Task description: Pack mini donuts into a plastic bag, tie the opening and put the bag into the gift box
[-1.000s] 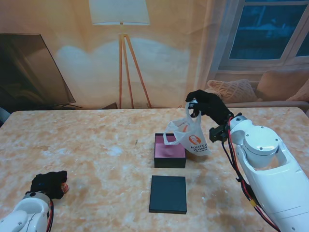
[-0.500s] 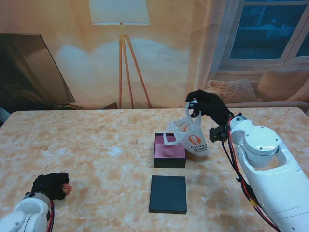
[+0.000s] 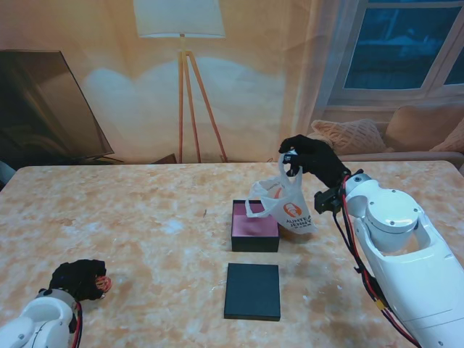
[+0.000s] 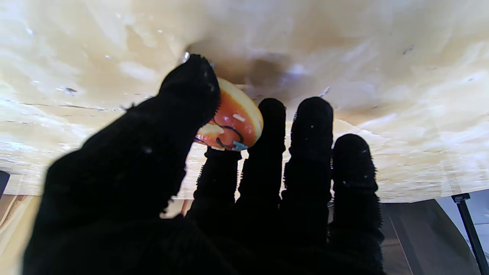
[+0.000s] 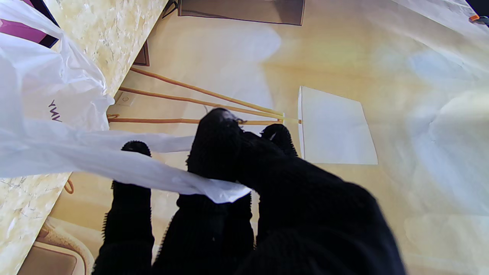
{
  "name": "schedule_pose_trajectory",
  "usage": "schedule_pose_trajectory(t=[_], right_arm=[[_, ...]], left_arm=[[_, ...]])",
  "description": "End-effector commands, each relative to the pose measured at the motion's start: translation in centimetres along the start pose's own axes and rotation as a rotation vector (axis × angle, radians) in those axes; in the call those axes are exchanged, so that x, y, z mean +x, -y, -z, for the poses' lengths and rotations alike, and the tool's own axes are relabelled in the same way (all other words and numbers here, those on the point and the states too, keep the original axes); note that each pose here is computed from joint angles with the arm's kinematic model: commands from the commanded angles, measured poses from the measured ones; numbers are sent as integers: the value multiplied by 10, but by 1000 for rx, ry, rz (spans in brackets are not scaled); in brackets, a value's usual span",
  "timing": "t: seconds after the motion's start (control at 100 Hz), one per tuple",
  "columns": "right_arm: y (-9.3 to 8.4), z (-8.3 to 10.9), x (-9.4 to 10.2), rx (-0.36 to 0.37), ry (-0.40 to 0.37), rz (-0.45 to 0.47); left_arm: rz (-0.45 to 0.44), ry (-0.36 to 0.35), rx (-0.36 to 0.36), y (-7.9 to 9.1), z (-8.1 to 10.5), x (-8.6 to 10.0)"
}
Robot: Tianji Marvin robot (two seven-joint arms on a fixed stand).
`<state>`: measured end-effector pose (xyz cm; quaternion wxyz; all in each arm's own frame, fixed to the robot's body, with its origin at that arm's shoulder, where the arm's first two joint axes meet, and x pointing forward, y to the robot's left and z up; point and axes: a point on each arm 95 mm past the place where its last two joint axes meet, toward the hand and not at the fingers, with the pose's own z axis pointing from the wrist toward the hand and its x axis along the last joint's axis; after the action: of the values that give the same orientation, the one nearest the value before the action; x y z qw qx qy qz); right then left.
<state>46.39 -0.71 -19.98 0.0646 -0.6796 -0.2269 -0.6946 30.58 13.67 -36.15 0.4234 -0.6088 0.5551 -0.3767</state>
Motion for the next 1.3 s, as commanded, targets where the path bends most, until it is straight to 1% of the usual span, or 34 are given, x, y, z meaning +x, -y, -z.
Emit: schedule_pose_trajectory(t=[0.0, 0.16, 0.4, 0.59, 0.73, 0.86, 1.04, 1.14, 1.29], right_arm=[[5, 1, -2, 16, 3, -7], [5, 1, -3, 17, 2, -6], [5, 2, -3, 15, 3, -5], [6, 2, -3, 16, 5, -6], [6, 2, -3, 16, 6, -7], [6, 1, -4, 17, 6, -7], [6, 1, -3, 17, 8, -8], [6, 1, -3, 20, 7, -8], [6, 0, -3, 26, 8, -9]], left_arm=[[-1, -15, -16, 0, 3, 4], [-13, -25, -28, 2, 4, 7], [-35, -26, -42, 1, 5, 7], [-6, -27, -25, 2, 4, 11], [12, -50, 9, 9, 2, 17], [12, -101, 34, 25, -1, 26], [-3, -207, 1, 57, -10, 47], [-7, -273, -20, 78, -20, 64], [-1, -387, -58, 112, -40, 98]])
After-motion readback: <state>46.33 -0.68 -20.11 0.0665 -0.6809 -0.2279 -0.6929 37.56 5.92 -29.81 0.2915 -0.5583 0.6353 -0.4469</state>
